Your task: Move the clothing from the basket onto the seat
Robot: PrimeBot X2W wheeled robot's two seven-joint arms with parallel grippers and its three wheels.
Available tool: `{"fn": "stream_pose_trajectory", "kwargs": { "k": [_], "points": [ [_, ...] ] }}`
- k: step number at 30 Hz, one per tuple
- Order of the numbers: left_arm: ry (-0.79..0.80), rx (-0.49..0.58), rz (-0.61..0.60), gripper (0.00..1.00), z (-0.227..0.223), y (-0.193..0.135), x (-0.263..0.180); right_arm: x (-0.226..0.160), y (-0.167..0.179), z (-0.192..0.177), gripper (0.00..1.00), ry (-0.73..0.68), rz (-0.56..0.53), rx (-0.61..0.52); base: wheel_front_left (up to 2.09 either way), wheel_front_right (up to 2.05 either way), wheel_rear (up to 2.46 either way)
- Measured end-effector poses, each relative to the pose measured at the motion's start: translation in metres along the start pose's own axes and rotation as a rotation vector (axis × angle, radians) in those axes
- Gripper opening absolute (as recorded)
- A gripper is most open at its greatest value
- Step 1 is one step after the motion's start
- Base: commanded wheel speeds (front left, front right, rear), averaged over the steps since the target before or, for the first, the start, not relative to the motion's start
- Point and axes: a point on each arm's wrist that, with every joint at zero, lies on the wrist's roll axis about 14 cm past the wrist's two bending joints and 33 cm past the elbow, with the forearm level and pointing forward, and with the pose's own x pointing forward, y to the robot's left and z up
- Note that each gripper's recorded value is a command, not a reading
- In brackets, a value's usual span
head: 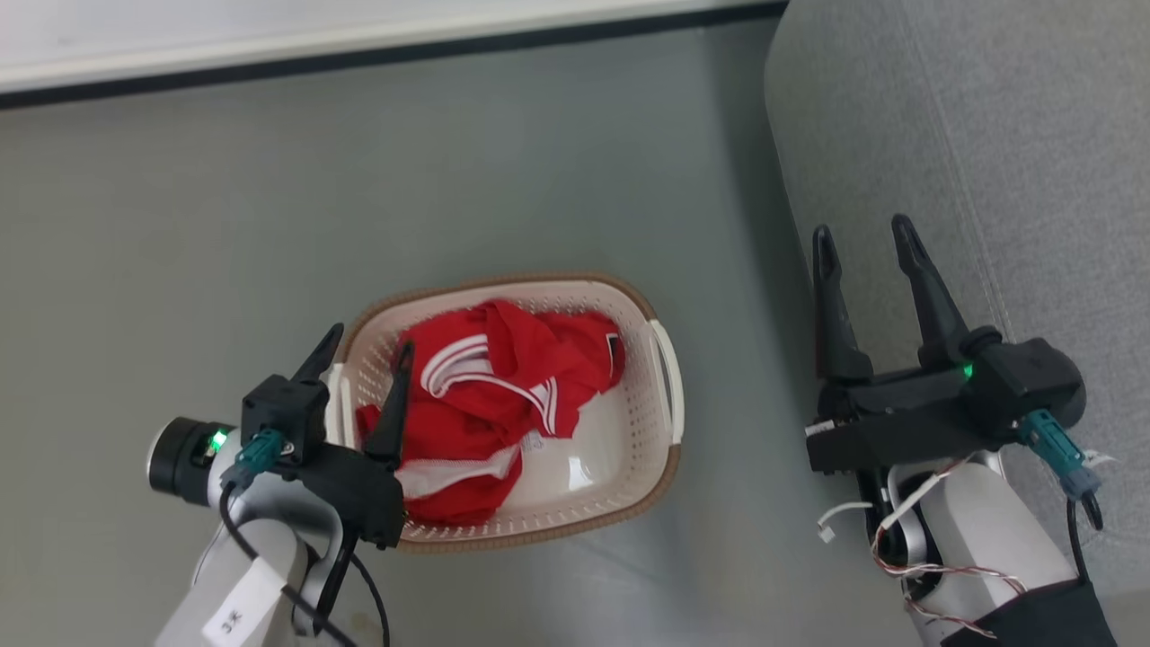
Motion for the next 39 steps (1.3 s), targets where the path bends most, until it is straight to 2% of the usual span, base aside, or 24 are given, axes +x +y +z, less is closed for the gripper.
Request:
{"fn": "stream_pose_trajectory", "kwargs": {
  "k": [10,18,22,30,39],
  "points": [
    [0.153,0.007,-0.084,1.0,-0.055,-0.016,0.033,0.015,-0.01,-0.018,1.0,0.016,-0.03,-0.011,0.0,0.0,0.0],
    [0.308,0.069,-0.173,1.0,-0.113,-0.03,0.057,0.021,-0.021,-0.04,1.0,0.05,-0.057,-0.023,0.0,0.0,0.0],
    [0.365,0.133,-0.213,1.0,-0.137,-0.031,0.067,0.019,-0.026,-0.053,1.0,0.081,-0.07,-0.027,0.0,0.0,0.0],
    [0.428,0.226,-0.291,1.0,-0.17,-0.039,0.09,0.014,-0.038,-0.073,1.0,0.134,-0.096,-0.048,0.0,0.0,0.0],
    [0.465,0.247,-0.327,1.0,-0.198,-0.045,0.114,0.003,-0.054,-0.092,1.0,0.197,-0.14,-0.067,0.0,0.0,0.0]
  ]
}}
